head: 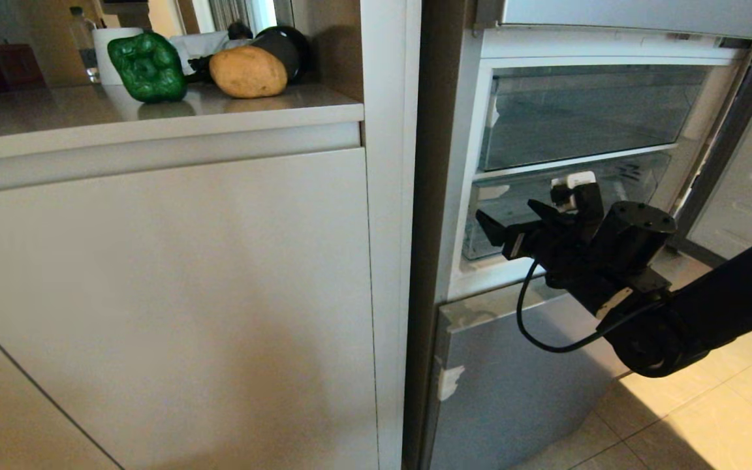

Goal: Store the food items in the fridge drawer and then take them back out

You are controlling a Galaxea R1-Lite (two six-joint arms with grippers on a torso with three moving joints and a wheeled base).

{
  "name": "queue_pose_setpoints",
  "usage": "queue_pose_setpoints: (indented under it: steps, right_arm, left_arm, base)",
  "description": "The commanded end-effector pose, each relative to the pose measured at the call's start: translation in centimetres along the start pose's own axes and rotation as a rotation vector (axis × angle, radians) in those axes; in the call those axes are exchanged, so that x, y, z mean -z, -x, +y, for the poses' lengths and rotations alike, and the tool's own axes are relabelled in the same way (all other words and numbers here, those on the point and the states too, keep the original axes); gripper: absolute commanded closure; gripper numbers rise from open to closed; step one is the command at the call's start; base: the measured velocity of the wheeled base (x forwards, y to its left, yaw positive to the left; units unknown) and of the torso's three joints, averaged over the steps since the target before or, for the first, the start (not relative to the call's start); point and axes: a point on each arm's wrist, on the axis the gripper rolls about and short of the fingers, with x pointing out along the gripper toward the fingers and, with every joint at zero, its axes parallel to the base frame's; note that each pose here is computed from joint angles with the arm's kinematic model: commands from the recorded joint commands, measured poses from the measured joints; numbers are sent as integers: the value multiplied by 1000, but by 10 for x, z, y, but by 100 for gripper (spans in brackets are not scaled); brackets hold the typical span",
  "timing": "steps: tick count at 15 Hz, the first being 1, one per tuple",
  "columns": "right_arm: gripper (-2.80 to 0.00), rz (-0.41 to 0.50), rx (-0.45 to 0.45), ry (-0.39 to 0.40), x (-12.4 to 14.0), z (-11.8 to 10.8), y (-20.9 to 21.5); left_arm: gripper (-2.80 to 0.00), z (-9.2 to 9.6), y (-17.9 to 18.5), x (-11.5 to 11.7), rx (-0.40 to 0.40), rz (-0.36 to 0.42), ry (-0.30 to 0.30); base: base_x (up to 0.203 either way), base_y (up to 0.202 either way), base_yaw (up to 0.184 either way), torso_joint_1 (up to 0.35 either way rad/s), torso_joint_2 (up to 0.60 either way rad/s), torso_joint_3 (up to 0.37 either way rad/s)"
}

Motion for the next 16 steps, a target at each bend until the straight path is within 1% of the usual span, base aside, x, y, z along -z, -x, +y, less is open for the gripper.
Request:
queue_pose_setpoints:
  steps: [1, 10, 13, 14, 16]
  right_arm:
    - [-280, 12, -2, 0, 2, 1, -3]
    - [-280, 6, -1, 3, 13, 1, -22]
    - [-280, 6, 0, 3, 13, 1, -23]
    - [0, 5, 0, 3, 13, 1, -23]
    - [0, 3, -2, 6, 12, 2, -23]
  left_arm:
    - [0, 0, 0, 0, 0, 0, 0]
    - [0, 0, 0, 0, 0, 0, 0]
    - [0, 0, 0, 0, 0, 0, 0]
    - [0, 0, 0, 0, 0, 0, 0]
    - [0, 0, 0, 0, 0, 0, 0]
  base:
    - [0, 0, 0, 0, 0, 0]
    - [0, 0, 0, 0, 0, 0]
    - [0, 0, 0, 0, 0, 0]
    - [0, 0, 0, 0, 0, 0]
    - [0, 0, 0, 0, 0, 0]
